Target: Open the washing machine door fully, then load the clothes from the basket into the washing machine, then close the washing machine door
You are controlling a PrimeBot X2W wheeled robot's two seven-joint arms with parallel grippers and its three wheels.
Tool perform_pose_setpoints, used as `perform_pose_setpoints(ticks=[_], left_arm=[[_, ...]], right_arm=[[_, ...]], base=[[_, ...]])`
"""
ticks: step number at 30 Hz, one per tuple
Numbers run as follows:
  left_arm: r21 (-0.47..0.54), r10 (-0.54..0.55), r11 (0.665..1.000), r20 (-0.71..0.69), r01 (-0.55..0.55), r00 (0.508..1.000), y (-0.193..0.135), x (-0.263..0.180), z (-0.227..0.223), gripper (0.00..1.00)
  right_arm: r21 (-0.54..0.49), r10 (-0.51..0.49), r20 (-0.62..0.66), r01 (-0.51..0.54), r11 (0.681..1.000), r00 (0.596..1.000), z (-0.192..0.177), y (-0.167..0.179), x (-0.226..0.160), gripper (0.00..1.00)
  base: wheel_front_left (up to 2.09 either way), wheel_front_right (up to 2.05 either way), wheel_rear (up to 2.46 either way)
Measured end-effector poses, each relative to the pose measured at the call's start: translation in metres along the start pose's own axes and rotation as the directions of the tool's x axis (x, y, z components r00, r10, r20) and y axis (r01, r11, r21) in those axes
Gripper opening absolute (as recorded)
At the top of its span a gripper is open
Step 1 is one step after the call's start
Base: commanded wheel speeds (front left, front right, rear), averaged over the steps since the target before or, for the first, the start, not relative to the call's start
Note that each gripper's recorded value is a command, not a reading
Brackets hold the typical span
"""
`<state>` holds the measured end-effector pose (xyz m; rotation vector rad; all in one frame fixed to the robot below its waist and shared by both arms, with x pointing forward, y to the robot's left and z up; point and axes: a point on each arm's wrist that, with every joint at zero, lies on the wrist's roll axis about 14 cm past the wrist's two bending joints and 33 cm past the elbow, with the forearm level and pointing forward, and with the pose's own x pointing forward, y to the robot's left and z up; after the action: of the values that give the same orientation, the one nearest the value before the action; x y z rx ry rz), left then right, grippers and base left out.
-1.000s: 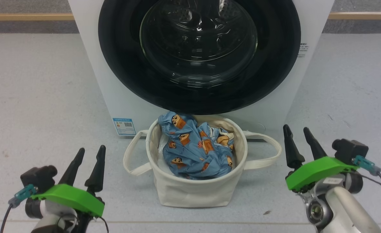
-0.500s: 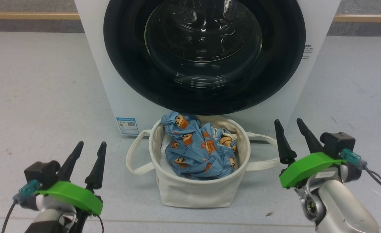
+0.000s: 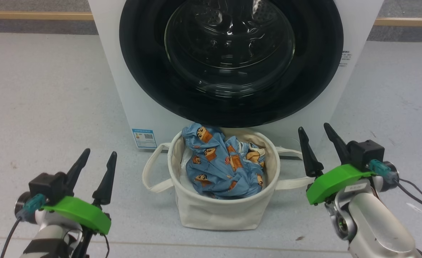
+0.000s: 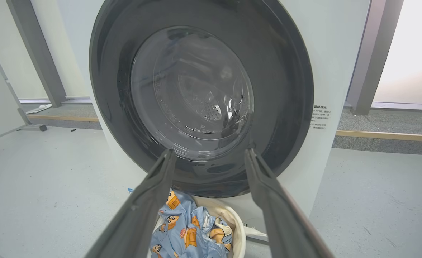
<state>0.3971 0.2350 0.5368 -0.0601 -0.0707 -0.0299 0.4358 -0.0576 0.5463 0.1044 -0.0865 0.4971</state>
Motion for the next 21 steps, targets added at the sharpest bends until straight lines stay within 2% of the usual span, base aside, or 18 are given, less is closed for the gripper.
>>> perform_pose_setpoints(ticks=[16,21], left_arm=[[0.002,0.002,1.000,0.008,-0.002,1.000,0.001,-0.001,0.003,1.00],[0.001,0.004,1.000,0.011,-0.004,1.000,0.002,-0.001,0.004,1.00]], right_arm=[[0.001,-0.006,0.004,0.006,1.000,1.000,0.002,-0.001,-0.002,1.00],[0.025,-0.035,-0.008,0.035,0.999,0.999,-0.006,-0.007,-0.010,1.00]], base=[[0.00,0.00,0.00],[0.00,0.00,0.00]])
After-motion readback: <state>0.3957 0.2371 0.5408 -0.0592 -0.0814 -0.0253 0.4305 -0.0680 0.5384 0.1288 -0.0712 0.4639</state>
